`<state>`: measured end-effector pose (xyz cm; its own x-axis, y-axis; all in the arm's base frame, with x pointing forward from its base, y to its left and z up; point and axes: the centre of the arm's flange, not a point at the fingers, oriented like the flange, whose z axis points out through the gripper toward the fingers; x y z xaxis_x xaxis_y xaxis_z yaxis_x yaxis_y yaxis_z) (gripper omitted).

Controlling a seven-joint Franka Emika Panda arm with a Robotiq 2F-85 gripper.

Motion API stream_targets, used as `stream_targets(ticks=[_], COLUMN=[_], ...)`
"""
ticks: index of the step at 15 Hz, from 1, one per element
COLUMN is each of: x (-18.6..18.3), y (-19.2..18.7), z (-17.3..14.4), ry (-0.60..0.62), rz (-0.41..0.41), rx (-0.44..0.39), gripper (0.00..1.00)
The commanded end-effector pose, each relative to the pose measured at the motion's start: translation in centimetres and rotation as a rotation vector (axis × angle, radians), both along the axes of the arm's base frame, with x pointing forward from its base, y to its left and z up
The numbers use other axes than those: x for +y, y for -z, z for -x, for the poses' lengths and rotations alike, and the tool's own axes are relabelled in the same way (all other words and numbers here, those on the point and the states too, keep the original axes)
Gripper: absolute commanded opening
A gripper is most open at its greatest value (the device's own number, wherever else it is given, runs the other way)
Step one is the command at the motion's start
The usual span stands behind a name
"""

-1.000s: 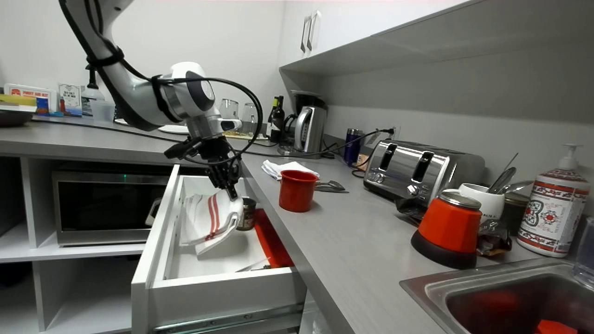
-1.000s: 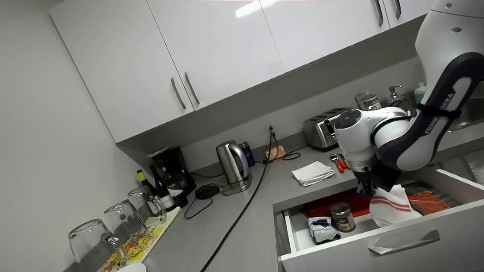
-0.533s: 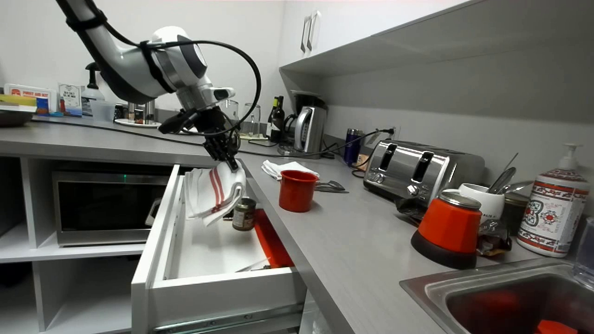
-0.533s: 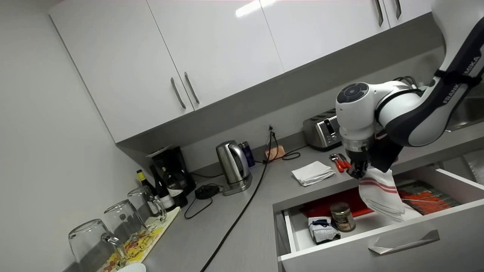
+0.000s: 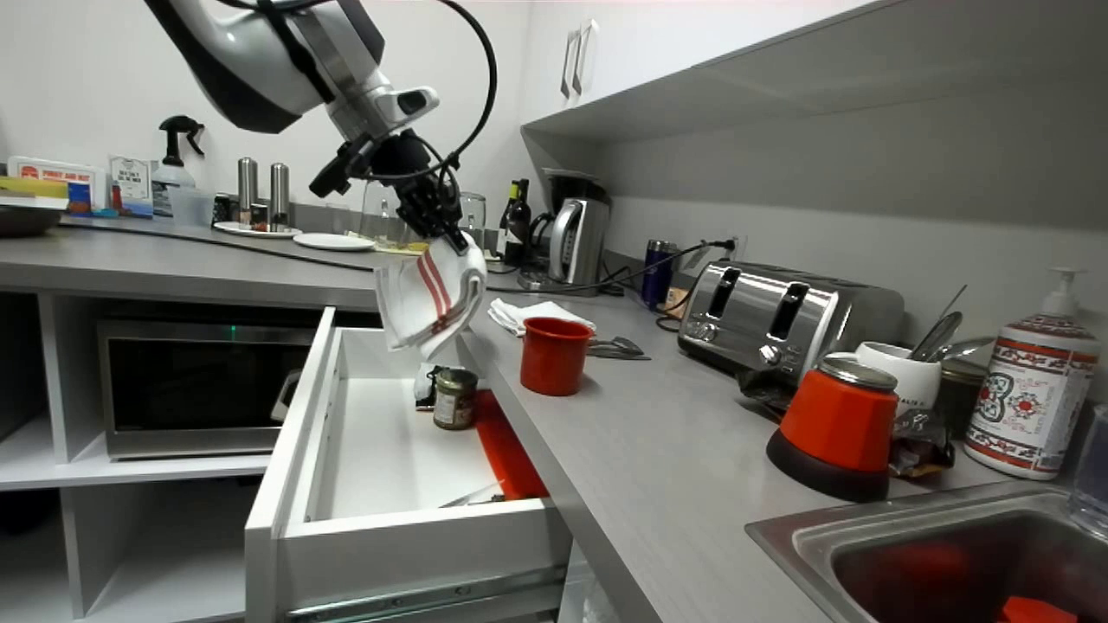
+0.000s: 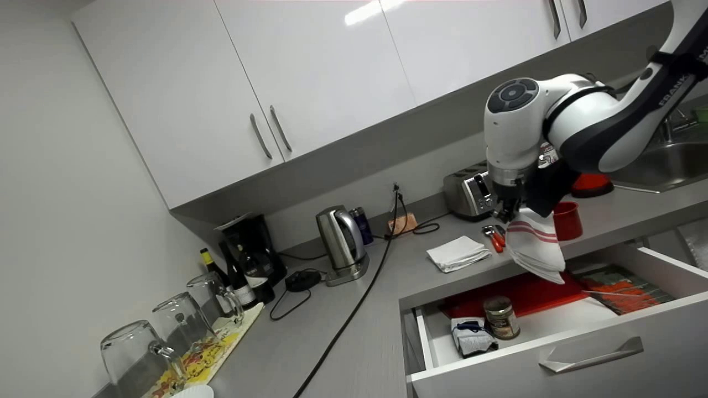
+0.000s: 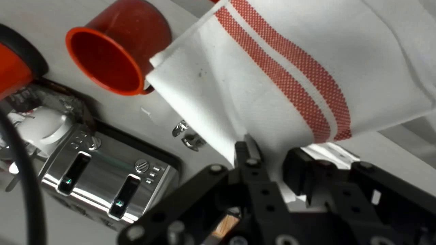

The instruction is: Open the topmost drawer, take out the towel and place it on the counter then close the drawer

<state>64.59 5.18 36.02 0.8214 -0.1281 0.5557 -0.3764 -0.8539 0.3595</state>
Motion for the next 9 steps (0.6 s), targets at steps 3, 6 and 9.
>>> stream_targets(ticks=[3, 6, 9], x=[-1.2, -3.3, -5.9], y=[-6.0, -8.7, -9.9], z=[-4.0, -7.5, -11.3], ry=[0.086, 0.131, 0.172], rz=[0.134, 0.169, 0.185], rx=[-0.088, -0.087, -0.068], gripper=[0.04, 0.04, 0.04])
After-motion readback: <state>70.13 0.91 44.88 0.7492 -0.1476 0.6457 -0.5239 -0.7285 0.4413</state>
